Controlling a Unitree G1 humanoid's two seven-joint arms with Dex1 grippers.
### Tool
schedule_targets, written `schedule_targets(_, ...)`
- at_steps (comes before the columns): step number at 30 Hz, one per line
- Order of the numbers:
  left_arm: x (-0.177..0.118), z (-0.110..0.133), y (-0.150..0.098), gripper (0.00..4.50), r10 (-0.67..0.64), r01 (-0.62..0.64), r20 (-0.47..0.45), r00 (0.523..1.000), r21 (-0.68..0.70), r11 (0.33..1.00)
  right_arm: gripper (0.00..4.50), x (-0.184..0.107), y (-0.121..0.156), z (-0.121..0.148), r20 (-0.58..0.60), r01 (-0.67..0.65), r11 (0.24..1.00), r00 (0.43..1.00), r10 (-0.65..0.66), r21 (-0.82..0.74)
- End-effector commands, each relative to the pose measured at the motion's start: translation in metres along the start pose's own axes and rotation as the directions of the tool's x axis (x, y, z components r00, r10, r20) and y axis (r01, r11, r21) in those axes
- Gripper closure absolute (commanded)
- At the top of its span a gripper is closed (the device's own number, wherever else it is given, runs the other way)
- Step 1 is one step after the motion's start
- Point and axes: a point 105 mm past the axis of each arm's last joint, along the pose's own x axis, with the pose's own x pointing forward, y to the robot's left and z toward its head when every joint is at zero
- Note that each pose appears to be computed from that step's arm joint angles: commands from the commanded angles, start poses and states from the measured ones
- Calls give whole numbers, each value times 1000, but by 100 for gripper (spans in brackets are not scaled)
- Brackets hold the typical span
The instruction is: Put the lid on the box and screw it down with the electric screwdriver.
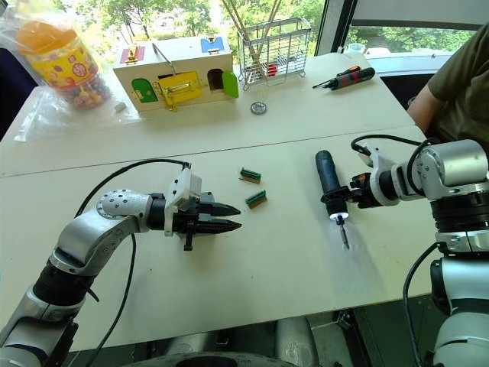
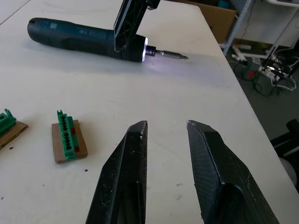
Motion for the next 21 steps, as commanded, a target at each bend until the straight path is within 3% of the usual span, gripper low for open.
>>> schedule_targets(1, -8, 9, 8, 317, 45, -46, 21, 999, 50, 998, 3, -9, -3, 16, 86, 40, 997, 996, -35, -62)
schedule_targets(5, -46, 29, 42, 317, 232, -232, 109, 967, -6, 973, 3, -24, 20, 58, 327, -20, 993, 943, 58, -120)
schedule_targets(7, -76, 33, 62, 317, 381, -382, 122, 916, -20, 924, 3, -37, 33, 87, 513, -5, 986, 853, 93, -169)
schedule_targets(10, -110, 31, 84, 317, 562, -559, 128, 817, -60, 827, 3, -47, 70, 105, 658, 60, 938, 728, 193, -341)
schedule_targets(12, -130, 23, 94, 317, 647, -638, 123, 752, -108, 762, 3, -41, 112, 94, 626, -7, 874, 695, 353, -486)
schedule_targets(13, -135, 16, 94, 317, 662, -652, 98, 743, -120, 749, 3, -35, 132, 81, 574, -46, 827, 698, 428, -561)
schedule_targets(16, -137, -13, 78, 317, 618, -616, -25, 786, -124, 778, 3, -6, 170, 27, 357, -135, 662, 754, 551, -738)
schedule_targets(21, -136, -44, 44, 317, 514, -539, -174, 840, -166, 826, 3, 26, 190, -21, 203, -247, 577, 770, 605, -779)
